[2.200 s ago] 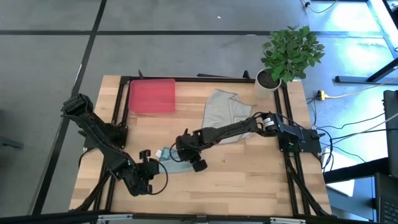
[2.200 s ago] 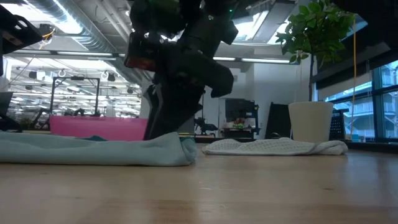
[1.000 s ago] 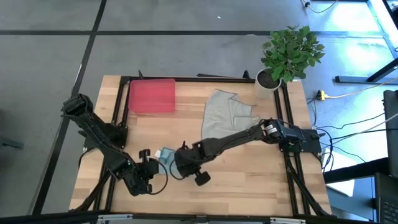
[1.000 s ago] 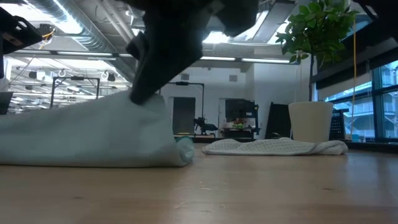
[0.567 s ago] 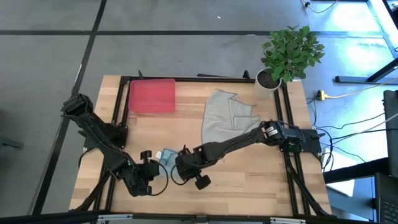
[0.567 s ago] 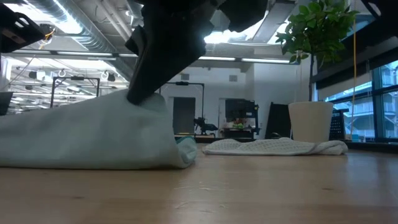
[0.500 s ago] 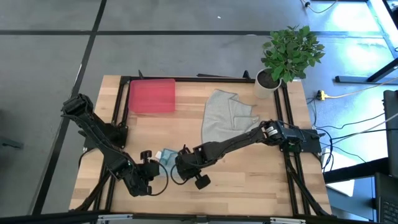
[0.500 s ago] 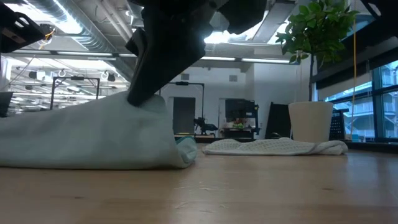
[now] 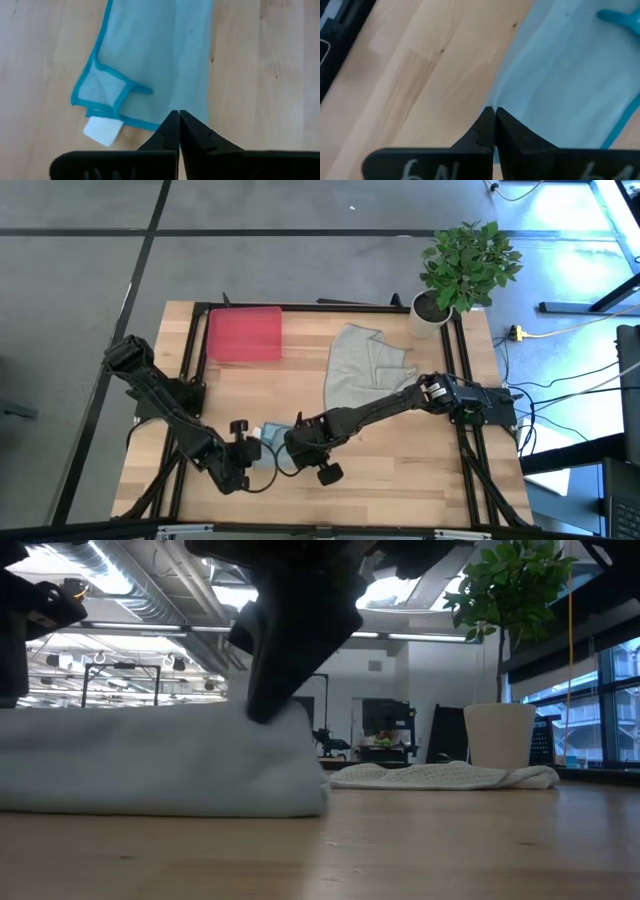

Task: Roll microfiber towels into tight, uniform cylinder then place into a basket
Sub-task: Roll the blue towel

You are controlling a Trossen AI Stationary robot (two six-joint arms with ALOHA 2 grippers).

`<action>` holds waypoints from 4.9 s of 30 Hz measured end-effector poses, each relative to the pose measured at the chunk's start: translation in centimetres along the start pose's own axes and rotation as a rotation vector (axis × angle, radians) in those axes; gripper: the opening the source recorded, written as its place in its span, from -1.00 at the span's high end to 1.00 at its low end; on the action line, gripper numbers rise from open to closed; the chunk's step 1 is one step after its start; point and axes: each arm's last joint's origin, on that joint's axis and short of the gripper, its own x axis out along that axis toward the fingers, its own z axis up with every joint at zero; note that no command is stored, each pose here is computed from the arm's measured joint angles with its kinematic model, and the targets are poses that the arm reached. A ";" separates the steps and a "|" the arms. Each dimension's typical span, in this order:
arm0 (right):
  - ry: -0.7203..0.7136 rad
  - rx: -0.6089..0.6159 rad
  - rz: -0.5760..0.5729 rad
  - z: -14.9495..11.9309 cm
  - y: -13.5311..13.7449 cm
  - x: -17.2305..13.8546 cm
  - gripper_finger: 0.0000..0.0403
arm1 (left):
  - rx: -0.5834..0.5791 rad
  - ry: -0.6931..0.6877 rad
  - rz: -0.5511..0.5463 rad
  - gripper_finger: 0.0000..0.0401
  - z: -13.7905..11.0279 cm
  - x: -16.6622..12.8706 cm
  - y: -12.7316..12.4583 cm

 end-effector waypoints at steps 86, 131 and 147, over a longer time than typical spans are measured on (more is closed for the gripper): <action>0.105 0.186 -0.450 -2.2 -4.6 1.1 0.43 | 0.033 -0.005 -0.019 1.00 0.1 0.0 -0.2; 0.234 -0.159 -0.238 -3.0 -0.9 2.0 0.43 | 0.308 0.050 0.006 1.00 -1.6 5.8 -2.7; 0.132 -0.124 -0.344 -2.3 -2.8 0.4 0.43 | 0.331 0.046 0.017 1.00 -0.6 5.7 -1.7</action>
